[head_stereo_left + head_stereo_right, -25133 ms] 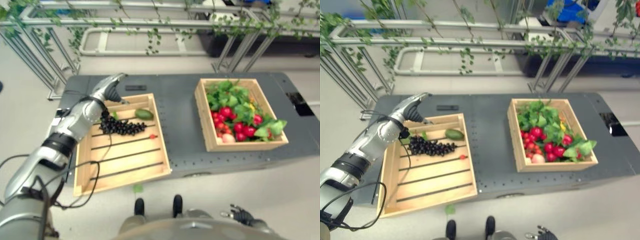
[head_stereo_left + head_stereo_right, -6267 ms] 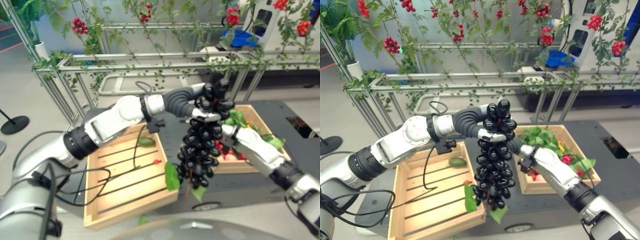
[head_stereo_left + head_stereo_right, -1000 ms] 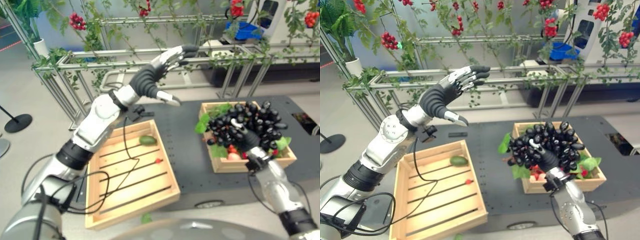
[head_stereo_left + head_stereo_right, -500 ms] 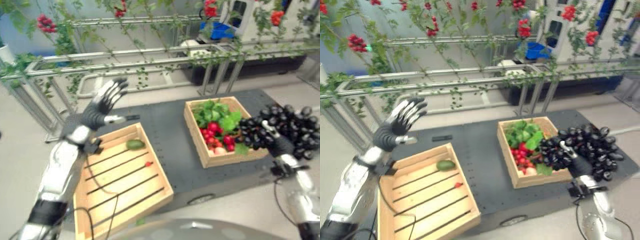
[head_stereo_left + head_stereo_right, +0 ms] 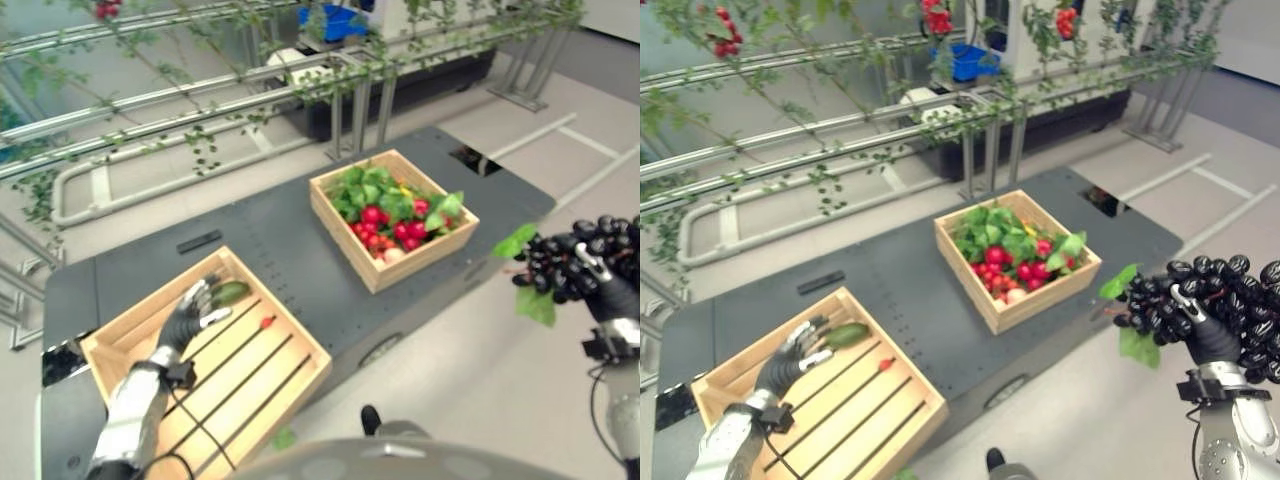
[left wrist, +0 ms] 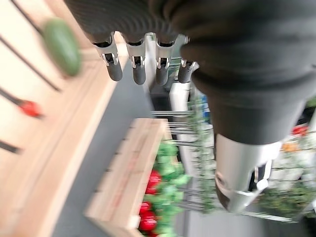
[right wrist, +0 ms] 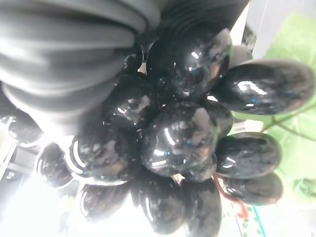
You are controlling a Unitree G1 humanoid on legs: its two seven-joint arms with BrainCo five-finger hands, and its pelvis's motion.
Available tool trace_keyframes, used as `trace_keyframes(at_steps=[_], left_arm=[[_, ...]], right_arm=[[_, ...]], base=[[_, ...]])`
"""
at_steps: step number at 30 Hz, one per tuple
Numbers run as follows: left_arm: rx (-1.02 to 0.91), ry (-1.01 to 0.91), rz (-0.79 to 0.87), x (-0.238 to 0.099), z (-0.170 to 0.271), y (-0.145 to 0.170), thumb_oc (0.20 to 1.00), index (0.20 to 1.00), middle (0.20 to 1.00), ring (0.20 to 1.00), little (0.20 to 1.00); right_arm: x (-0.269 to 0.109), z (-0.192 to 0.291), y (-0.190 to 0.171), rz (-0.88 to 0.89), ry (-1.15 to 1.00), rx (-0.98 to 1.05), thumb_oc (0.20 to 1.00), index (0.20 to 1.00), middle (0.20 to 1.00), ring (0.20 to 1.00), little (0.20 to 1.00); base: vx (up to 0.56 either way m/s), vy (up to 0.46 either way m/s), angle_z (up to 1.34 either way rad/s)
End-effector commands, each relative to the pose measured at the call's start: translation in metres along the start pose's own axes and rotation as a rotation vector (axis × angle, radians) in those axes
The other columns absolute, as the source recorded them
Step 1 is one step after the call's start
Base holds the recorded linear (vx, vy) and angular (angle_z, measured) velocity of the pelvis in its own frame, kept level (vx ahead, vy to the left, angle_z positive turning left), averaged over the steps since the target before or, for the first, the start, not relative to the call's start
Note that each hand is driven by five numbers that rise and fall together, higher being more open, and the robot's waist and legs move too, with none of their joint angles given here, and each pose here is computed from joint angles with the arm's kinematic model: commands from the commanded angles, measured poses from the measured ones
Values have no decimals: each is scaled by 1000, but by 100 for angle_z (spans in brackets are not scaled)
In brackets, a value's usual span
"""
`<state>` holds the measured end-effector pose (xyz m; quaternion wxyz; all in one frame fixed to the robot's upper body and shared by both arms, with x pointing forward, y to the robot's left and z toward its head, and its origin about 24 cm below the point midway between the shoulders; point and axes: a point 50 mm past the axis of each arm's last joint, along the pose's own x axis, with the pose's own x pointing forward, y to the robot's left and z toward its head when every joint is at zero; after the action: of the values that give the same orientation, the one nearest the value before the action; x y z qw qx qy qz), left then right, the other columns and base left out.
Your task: Pick up the fruits from the basket on one side to the basket on the other side
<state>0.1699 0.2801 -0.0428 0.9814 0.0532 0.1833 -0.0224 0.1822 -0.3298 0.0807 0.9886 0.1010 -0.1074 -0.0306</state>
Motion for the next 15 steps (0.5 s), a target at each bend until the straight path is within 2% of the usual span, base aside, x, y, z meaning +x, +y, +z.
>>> trace_keyframes(at_steps=[1,7,8,9,15], left_arm=[[103,-8,67,2,4,12,1000,1000,1000,1000,1000],[220,211,53,-9,-40,7,1000,1000,1000,1000,1000],[220,210,53,-8,-40,7,1000,1000,1000,1000,1000],[246,312,39,-14,-61,2,1000,1000,1000,1000,1000],[241,412,75,-18,-80,-2,1000,1000,1000,1000,1000]], right_arm=[[34,40,11,69,-236,-35,200,200,200,200,200],[53,44,31,129,-280,-25,200,200,200,200,200],[53,44,30,129,-280,-26,200,200,200,200,200],[50,41,28,111,-274,-18,200,200,200,200,200],[51,51,34,151,-304,-36,200,200,200,200,200]], base=[[-191,-4,-119],[-26,-60,-110],[69,-110,-65],[70,-110,-35],[98,-123,-28]])
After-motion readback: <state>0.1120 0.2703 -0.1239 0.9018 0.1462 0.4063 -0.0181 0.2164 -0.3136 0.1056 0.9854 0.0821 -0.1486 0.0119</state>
